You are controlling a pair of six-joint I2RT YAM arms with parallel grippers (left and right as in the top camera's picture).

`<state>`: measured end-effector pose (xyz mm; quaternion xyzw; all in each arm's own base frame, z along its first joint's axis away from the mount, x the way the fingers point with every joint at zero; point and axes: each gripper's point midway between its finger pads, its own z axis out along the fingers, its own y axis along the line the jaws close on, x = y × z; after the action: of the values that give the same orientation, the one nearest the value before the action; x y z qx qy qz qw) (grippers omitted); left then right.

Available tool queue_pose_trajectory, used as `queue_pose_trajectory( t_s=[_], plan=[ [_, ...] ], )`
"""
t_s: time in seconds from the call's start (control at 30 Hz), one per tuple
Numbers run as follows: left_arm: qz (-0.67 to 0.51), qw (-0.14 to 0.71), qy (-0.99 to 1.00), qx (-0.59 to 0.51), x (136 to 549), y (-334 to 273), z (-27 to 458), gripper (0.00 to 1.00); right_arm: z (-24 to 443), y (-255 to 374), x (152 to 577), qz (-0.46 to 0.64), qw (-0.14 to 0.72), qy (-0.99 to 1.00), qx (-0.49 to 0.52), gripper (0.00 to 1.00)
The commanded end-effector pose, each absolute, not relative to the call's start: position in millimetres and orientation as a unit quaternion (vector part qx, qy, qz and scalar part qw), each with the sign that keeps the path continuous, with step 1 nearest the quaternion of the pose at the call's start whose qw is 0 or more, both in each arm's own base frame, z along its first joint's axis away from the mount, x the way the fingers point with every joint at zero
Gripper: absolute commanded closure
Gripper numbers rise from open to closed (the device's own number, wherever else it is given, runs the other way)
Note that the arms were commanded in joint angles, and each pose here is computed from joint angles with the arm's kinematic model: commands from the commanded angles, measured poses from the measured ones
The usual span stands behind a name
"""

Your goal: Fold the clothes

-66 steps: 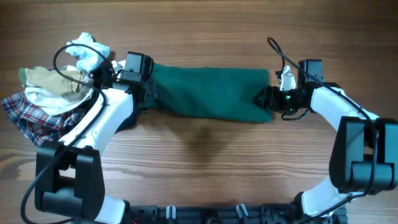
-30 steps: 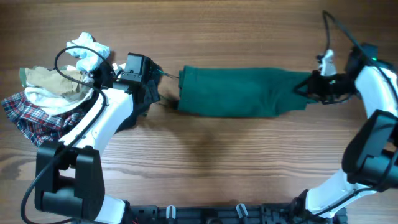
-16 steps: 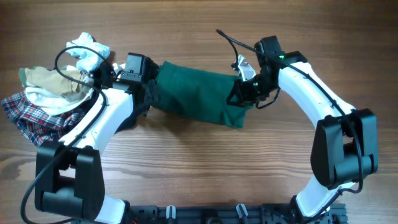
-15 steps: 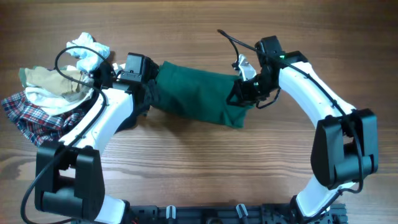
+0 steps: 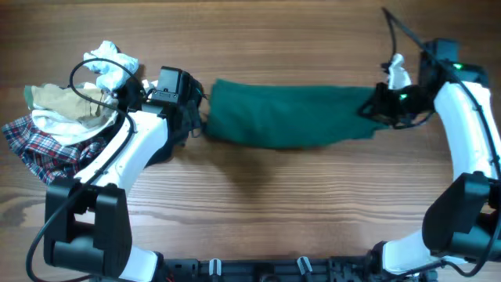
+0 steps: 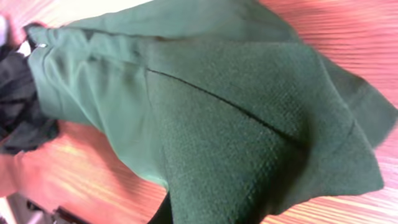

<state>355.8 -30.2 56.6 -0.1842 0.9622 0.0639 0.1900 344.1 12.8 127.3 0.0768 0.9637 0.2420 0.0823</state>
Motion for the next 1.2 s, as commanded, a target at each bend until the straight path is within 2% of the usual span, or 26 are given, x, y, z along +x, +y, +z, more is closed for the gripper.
queue_pose_trajectory(
  t_s=[0.0, 0.1, 0.17, 0.23, 0.3, 0.6, 0.63, 0.67, 0.7, 0.73, 0.8, 0.97, 1.07, 1.17],
  plan=[
    [0.049, 0.224, 0.957, -0.179, 369, -32, 90, 0.00, 132, -37, 343, 0.191, 0.107, 0.969, 0.111, 0.96],
    [0.027, 0.280, 0.942, -0.181, 385, -35, 140, 0.00, 135, -63, 341, 0.190, 0.121, 0.966, 0.126, 0.96],
    [0.018, 0.301, 0.936, -0.183, 387, -35, 158, 0.00, 151, -46, 346, 0.222, 0.136, 0.962, 0.084, 0.96],
    [0.008, 0.304, 0.935, -0.182, 385, -38, 162, 0.00, 167, -19, 353, 0.229, 0.141, 0.962, 0.045, 0.95],
    [0.000, 0.302, 0.936, -0.182, 385, -41, 163, 0.00, 176, 35, 362, 0.236, 0.140, 0.961, -0.018, 0.96],
    [0.000, 0.302, 0.936, -0.181, 385, -41, 163, 0.00, 160, 174, 356, 0.215, 0.128, 0.957, -0.147, 0.89],
    [0.000, 0.302, 0.936, -0.181, 384, -41, 163, 0.00, 153, 181, 357, 0.213, 0.123, 0.958, -0.150, 0.85],
    [0.001, 0.301, 0.936, -0.181, 384, -41, 163, 0.00, 142, 191, 358, 0.214, 0.113, 0.957, -0.158, 0.58],
    [0.001, 0.301, 0.936, -0.181, 384, -41, 162, 0.00, 136, 196, 358, 0.216, 0.107, 0.957, -0.158, 0.36],
    [0.001, 0.301, 0.936, -0.181, 384, -41, 162, 0.00, 131, 202, 359, 0.221, 0.105, 0.956, -0.160, 0.28],
    [0.001, 0.301, 0.936, -0.181, 384, -41, 162, 0.00, 128, 218, 362, 0.249, 0.106, 0.947, -0.173, 0.24],
    [0.001, 0.300, 0.936, -0.181, 384, -41, 162, 0.00, 139, 230, 374, 0.279, 0.133, 0.933, -0.183, 0.23],
    [0.002, 0.298, 0.937, -0.181, 383, -40, 161, 0.00, 146, 206, 383, 0.254, 0.145, 0.943, -0.157, 0.23],
    [0.004, 0.292, 0.939, -0.180, 380, -40, 160, 0.00, 128, 141, 381, 0.176, 0.100, 0.979, -0.035, 0.18]
  ],
)
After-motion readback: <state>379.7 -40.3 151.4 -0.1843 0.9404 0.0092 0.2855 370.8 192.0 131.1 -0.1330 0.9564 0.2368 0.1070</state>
